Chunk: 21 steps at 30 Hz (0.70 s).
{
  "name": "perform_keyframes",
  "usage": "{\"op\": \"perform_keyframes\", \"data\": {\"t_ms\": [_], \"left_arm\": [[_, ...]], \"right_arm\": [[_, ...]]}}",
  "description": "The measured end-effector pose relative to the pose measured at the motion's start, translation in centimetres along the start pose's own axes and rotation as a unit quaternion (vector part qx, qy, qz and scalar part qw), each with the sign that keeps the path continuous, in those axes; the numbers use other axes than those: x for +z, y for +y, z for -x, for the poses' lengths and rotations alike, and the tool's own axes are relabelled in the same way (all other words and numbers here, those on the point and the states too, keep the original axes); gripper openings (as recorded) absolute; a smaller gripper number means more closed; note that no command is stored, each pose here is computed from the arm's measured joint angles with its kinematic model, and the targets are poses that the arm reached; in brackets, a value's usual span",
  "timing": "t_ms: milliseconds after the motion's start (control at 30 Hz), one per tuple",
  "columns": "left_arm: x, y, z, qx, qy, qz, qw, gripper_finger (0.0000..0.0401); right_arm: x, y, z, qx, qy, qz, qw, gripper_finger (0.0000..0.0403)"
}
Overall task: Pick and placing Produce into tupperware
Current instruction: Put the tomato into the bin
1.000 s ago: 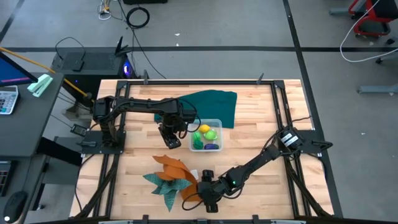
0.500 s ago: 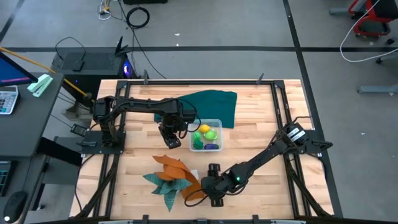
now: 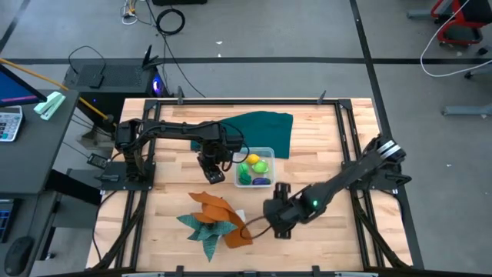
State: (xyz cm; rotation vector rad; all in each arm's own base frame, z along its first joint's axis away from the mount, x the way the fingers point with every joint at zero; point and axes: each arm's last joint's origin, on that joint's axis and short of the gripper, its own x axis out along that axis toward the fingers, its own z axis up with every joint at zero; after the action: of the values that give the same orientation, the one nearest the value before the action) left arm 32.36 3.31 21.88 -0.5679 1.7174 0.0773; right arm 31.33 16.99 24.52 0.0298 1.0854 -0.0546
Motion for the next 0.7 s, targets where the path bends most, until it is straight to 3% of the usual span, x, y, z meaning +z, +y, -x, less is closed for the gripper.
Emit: {"op": "perform_keyframes", "data": {"t_ms": [200, 400, 700], "left_arm": [[0.2, -0.1, 0.0, -0.003, -0.012, -0.006, 1.0, 0.0166], [0.1, 0.0, 0.6, -0.002, -0.032, -0.025, 0.999, 0.016], [-4.3, 2.9, 7.6, 0.01, -0.166, 0.007, 0.986, 0.0153]], "right_arm": [[0.6, -3.4, 2.1, -0.029, 0.006, -0.013, 0.999, 0.0224], [1.9, -6.8, 1.7, -0.053, 0.008, -0.018, 0.998, 0.0224], [2.6, -9.5, 1.3, -0.067, 0.022, 0.011, 0.997, 0.0224]]}}
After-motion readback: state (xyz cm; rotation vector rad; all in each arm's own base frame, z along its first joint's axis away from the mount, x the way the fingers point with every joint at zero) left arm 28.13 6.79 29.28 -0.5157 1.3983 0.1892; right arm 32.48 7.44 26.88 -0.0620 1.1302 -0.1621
